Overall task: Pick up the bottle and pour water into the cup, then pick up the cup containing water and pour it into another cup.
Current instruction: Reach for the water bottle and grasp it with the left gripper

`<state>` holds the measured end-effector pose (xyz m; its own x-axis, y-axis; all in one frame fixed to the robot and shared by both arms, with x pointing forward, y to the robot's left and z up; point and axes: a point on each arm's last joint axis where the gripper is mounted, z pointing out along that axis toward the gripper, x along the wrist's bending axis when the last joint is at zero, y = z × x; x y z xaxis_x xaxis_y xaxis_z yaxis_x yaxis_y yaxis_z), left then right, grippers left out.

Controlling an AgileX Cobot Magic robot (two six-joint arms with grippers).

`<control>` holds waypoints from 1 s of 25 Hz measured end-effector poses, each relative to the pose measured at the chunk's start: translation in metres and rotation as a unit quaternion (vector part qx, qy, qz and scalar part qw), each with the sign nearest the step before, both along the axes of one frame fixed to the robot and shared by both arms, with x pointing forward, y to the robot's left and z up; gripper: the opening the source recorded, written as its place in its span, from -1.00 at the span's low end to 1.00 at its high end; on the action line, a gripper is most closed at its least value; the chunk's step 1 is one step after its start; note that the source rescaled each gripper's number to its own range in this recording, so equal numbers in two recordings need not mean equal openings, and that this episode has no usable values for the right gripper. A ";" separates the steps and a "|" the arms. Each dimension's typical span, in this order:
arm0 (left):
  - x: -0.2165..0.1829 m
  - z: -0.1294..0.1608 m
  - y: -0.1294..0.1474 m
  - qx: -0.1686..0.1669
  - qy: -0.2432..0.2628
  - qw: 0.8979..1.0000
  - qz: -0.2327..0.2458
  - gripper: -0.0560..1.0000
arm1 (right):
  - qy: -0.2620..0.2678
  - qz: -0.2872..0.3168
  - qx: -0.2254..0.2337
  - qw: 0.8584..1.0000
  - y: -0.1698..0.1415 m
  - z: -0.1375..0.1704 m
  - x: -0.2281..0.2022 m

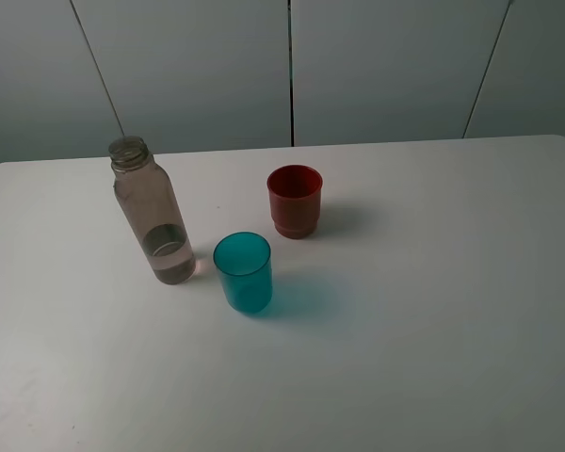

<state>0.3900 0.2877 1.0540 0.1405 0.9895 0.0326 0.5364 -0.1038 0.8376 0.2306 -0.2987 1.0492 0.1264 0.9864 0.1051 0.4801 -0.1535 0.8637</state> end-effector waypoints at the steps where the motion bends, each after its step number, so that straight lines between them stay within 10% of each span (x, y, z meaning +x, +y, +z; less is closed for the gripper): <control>1: 0.009 -0.009 -0.004 -0.005 0.009 1.000 -0.009 1.00 | 0.000 0.000 0.000 1.000 0.000 0.000 0.000; 10: 0.038 -0.087 -0.037 0.034 0.023 0.996 -0.078 1.00 | 0.000 0.000 0.000 1.000 0.000 0.000 0.000; 25: 0.038 -0.092 -0.049 -0.036 -0.062 0.994 -0.083 1.00 | 0.000 0.000 0.000 1.000 0.000 0.000 0.000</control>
